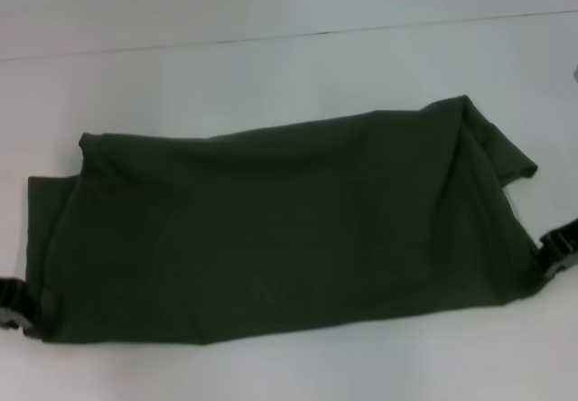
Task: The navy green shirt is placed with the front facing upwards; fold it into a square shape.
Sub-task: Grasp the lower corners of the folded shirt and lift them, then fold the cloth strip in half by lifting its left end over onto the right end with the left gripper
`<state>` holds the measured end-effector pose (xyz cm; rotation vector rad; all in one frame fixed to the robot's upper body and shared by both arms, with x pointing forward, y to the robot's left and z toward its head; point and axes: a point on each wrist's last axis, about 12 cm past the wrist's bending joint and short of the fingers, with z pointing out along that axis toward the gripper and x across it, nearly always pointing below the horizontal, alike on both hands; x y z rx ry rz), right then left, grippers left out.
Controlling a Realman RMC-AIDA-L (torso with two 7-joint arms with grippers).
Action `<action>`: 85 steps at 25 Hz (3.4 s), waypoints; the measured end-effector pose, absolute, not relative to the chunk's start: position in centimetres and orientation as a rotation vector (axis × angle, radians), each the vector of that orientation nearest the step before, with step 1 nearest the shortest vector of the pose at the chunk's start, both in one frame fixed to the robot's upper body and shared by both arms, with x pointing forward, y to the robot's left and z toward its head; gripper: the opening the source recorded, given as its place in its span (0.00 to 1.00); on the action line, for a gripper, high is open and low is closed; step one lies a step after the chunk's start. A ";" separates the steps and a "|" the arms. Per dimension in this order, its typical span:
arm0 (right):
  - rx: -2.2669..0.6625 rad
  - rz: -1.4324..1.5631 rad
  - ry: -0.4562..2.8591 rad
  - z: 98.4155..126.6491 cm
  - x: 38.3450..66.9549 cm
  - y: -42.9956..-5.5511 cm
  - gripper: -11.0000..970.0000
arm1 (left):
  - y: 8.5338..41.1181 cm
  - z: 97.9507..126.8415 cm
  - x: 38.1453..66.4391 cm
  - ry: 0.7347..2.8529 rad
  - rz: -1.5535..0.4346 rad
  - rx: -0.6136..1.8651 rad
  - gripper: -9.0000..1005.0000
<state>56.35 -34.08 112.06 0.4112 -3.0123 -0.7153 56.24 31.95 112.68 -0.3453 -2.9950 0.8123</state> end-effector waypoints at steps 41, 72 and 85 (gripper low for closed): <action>0.428 -0.640 -2.903 112.2 55.0 -33.3 0.22 | 31.9 111.0 54.0 -2.878 0.714 -0.335 0.02; 0.501 -1.209 -3.040 113.8 59.5 -27.1 0.50 | 35.4 112.7 51.8 -2.879 1.132 -0.468 0.02; 0.519 -1.356 -2.991 111.1 59.6 -22.1 0.50 | 35.9 113.7 51.7 -2.895 1.291 -0.505 0.02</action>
